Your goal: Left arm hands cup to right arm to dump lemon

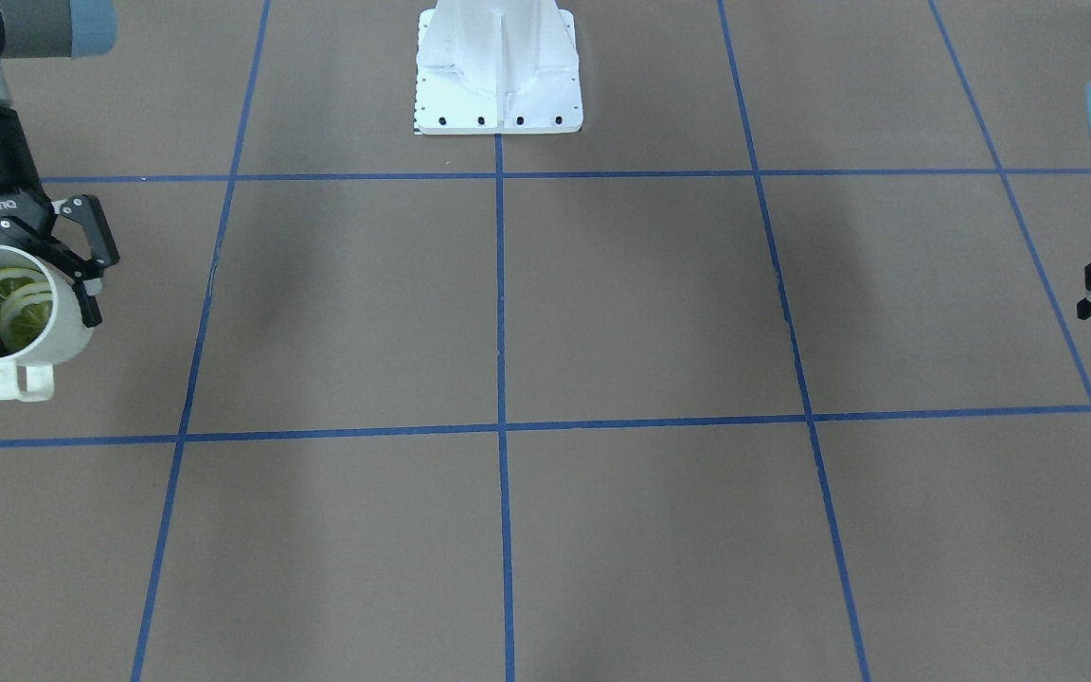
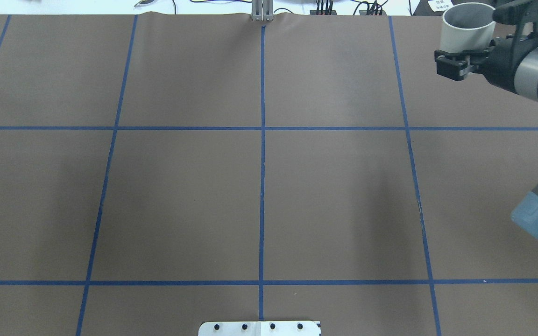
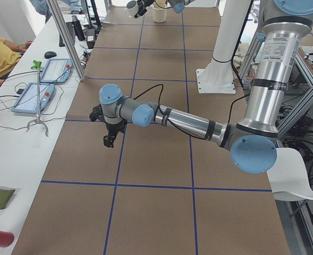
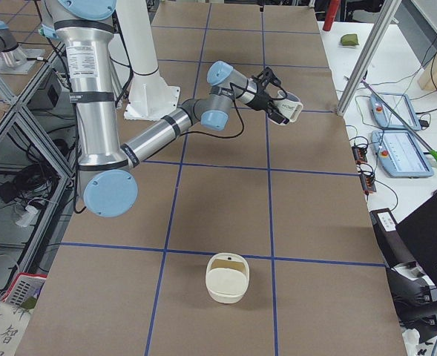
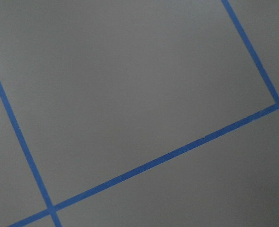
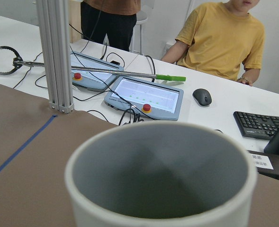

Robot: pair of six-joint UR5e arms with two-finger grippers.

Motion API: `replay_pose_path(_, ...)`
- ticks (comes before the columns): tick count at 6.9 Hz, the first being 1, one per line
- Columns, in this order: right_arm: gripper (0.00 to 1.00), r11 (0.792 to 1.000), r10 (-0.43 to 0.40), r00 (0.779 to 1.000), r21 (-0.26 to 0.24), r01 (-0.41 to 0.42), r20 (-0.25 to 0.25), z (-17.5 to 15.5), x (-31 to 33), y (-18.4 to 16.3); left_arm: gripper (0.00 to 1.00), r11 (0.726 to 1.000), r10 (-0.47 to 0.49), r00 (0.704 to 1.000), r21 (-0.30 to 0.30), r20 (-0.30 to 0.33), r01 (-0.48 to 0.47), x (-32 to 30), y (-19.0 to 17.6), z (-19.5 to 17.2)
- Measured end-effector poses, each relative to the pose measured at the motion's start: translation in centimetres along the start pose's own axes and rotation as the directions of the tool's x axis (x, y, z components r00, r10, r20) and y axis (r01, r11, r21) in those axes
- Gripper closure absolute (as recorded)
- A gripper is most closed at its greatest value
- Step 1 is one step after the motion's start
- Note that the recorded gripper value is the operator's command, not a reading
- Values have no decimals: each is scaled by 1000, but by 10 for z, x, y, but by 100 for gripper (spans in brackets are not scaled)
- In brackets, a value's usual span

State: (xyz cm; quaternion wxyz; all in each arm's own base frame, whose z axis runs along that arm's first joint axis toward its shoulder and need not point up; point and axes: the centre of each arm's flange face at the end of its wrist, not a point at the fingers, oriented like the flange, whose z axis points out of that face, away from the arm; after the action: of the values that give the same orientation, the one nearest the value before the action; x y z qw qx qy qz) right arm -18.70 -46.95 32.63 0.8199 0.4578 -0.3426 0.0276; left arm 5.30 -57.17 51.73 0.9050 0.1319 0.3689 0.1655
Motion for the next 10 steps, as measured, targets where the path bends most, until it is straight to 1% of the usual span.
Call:
replay_pose_path(2,100,999,45,998,-7,-45,40,-31,48,26,0,997,-62,998,-46,8,62,-29,29,16)
replay_pose_path(3,99,998,59,997,-16,-58,58,-44,73,42,0,994,-87,996,-59,13,87,-41,43,20)
replay_pose_path(4,100,998,66,995,-12,-66,69,-56,97,64,0,993,-102,995,-54,18,103,-47,51,17)
replay_pose_path(5,97,997,80,994,0,-80,76,-66,125,93,0,992,-114,993,-52,18,114,-48,57,14)
replay_pose_path(6,91,993,114,990,20,-116,85,-75,154,125,0,992,-118,993,-53,17,119,-48,59,13)
replay_pose_path(7,90,983,171,980,44,-177,102,-81,185,159,0,991,-119,993,-52,16,120,-47,59,12)
replay_pose_path(8,89,968,233,964,64,-243,126,-85,212,193,0,991,-120,993,-51,15,120,-47,59,12)
replay_pose_path(9,89,948,297,943,75,-310,154,-90,240,229,0,992,-119,993,-50,14,119,-46,59,12)
replay_pose_path(10,89,922,364,914,72,-381,182,-97,262,260,0,992,-118,993,-50,14,118,-46,59,12)
